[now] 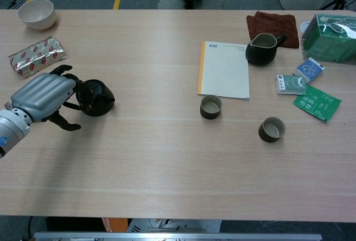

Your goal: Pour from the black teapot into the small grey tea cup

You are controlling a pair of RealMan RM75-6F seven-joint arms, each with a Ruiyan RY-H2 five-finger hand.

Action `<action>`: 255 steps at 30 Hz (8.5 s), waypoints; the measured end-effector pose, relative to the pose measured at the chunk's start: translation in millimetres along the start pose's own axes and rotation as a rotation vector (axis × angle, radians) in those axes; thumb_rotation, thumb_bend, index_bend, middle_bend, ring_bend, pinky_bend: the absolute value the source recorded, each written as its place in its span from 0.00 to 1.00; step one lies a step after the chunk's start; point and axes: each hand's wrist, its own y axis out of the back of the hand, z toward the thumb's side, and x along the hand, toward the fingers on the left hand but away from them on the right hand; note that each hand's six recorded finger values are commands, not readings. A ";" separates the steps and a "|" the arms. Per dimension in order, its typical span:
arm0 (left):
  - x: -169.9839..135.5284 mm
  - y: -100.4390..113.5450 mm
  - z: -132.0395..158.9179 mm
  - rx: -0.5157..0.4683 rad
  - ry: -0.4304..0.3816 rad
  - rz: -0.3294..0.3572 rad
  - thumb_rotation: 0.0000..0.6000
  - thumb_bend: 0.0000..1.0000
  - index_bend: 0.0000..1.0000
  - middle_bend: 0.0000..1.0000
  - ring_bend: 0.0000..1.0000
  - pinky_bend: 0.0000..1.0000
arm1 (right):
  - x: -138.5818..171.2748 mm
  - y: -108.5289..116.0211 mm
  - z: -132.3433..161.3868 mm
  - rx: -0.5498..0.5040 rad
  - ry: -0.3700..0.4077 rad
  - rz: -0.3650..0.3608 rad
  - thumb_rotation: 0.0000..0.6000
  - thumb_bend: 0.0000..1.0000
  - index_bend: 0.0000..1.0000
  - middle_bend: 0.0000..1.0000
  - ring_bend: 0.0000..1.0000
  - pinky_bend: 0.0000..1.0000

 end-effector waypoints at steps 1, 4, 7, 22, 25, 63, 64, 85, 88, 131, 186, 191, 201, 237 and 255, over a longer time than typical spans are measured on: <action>0.1 0.1 -1.2 0.001 0.002 0.001 1.00 0.09 0.40 0.38 0.23 0.00 | -0.1 0.1 0.4 0.000 0.000 0.000 1.00 0.15 0.27 0.25 0.14 0.27; 0.3 0.4 -5.6 0.001 0.010 0.002 1.00 0.09 0.40 0.38 0.23 0.00 | -0.4 0.4 1.5 0.002 0.001 -0.001 1.00 0.15 0.27 0.25 0.14 0.27; -0.2 0.5 -9.1 0.000 0.016 0.001 1.00 0.09 0.40 0.38 0.23 0.00 | -0.5 0.6 2.6 0.003 0.003 -0.001 1.00 0.15 0.27 0.25 0.14 0.27; -6.1 -8.9 -12.2 -0.009 0.019 -0.024 1.00 0.09 0.40 0.38 0.23 0.00 | -0.3 1.6 4.5 0.007 0.004 -0.002 1.00 0.15 0.27 0.25 0.14 0.27; -7.2 -10.8 -12.1 -0.011 0.019 -0.030 1.00 0.09 0.41 0.38 0.23 0.00 | -0.1 1.7 4.8 0.007 0.006 -0.002 1.00 0.15 0.27 0.25 0.14 0.27; -15.2 -25.0 -7.1 -0.013 0.013 -0.076 1.00 0.09 0.43 0.48 0.33 0.00 | 2.2 3.9 1.2 0.005 -0.007 -0.010 1.00 0.15 0.27 0.25 0.14 0.27; -15.4 -25.8 -7.1 -0.015 0.014 -0.077 1.00 0.09 0.43 0.48 0.33 0.00 | 2.2 3.9 1.2 0.005 -0.007 -0.009 1.00 0.15 0.27 0.25 0.14 0.27; -11.6 -34.0 1.3 -0.036 -0.005 -0.083 1.00 0.09 0.52 0.60 0.43 0.00 | 3.9 5.7 -2.0 0.001 -0.018 -0.016 1.00 0.15 0.27 0.25 0.14 0.27; -10.1 -32.7 2.9 -0.035 -0.011 -0.077 1.00 0.09 0.54 0.64 0.47 0.00 | 3.9 6.1 -3.1 -0.004 -0.020 -0.016 1.00 0.15 0.27 0.25 0.14 0.27; 4.2 13.2 -16.4 -0.212 0.033 0.042 0.60 0.06 0.85 0.91 0.72 0.00 | -5.3 5.9 -1.0 -0.008 -0.009 -0.020 1.00 0.15 0.27 0.25 0.14 0.27; -12.4 59.5 -51.3 -0.198 0.235 0.271 0.38 0.12 0.99 1.00 0.84 0.01 | -31.6 -4.1 54.5 0.102 0.186 0.043 1.00 0.11 0.27 0.25 0.14 0.27; -12.5 58.7 -54.4 -0.212 0.245 0.283 0.49 0.21 0.99 1.00 0.84 0.01 | -31.5 -5.1 54.5 0.102 0.183 0.046 1.00 0.11 0.27 0.25 0.14 0.27; -14.2 60.7 -55.6 -0.225 0.234 0.313 0.71 0.27 0.99 1.00 0.84 0.01 | -31.6 -6.6 57.4 0.115 0.191 0.053 1.00 0.11 0.27 0.25 0.14 0.27; -38.8 84.0 -41.4 -0.156 0.110 0.384 0.98 0.27 0.96 1.00 0.82 0.01 | -85.1 -82.4 196.1 0.352 0.568 0.306 1.00 0.16 0.27 0.25 0.14 0.27; -53.8 84.9 -45.4 -0.134 0.100 0.375 1.00 0.27 0.96 1.00 0.82 0.01 | -99.6 -152.7 262.9 0.494 0.634 0.386 1.00 0.16 0.27 0.25 0.14 0.27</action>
